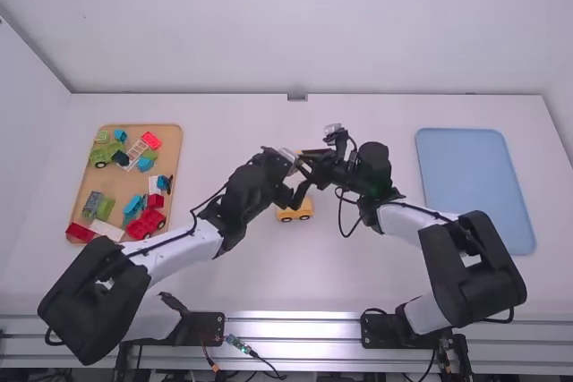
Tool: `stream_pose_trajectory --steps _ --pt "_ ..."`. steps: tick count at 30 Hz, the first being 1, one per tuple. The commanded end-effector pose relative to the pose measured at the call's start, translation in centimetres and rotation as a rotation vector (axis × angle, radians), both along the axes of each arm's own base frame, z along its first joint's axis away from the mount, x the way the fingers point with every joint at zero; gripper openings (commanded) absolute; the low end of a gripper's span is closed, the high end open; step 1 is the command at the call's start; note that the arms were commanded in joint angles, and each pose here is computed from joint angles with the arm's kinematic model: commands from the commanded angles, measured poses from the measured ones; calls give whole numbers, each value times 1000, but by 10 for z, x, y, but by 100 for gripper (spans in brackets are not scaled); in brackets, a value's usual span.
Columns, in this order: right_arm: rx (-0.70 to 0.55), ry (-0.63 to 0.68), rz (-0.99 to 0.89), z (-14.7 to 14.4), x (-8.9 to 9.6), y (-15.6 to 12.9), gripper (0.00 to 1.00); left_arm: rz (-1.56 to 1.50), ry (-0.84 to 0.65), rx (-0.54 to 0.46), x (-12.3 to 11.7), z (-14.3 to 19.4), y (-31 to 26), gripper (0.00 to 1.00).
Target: Assemble lego blocks to make yellow taxi
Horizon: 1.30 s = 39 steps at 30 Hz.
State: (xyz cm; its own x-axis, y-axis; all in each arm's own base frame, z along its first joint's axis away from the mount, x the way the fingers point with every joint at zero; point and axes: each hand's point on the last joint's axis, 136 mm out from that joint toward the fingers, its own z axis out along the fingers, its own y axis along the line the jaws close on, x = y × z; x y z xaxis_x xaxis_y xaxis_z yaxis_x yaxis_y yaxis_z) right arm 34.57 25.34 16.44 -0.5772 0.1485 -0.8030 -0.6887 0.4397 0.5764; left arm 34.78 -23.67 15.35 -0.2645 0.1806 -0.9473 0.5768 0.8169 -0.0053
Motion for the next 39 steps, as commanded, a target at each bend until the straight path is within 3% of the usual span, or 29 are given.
stream_pose_trajectory --steps 1,7,10,15,22,26,35,39 --pt "-10 -26 3 2 0 -5 11 -6 -22 7 0 4 -2 99" --pt "-98 -12 -76 -12 20 -28 7 34 69 90 -7 -17 14 99" --pt "-240 17 -105 -20 29 -34 4 52 170 101 -12 -22 26 99" --pt "-465 32 -46 -29 25 -41 4 -2 225 184 -15 -16 48 99" --pt "-985 173 104 -58 -9 -102 0 25 204 190 1 -1 95 99" --pt "-1173 134 283 -75 -22 -110 0 -190 139 144 -9 10 94 99" --pt "-1480 72 654 -135 -48 -115 0 -268 125 163 -17 5 113 99" --pt "-1534 34 751 -155 -52 -107 0 -274 117 171 -18 4 113 99"
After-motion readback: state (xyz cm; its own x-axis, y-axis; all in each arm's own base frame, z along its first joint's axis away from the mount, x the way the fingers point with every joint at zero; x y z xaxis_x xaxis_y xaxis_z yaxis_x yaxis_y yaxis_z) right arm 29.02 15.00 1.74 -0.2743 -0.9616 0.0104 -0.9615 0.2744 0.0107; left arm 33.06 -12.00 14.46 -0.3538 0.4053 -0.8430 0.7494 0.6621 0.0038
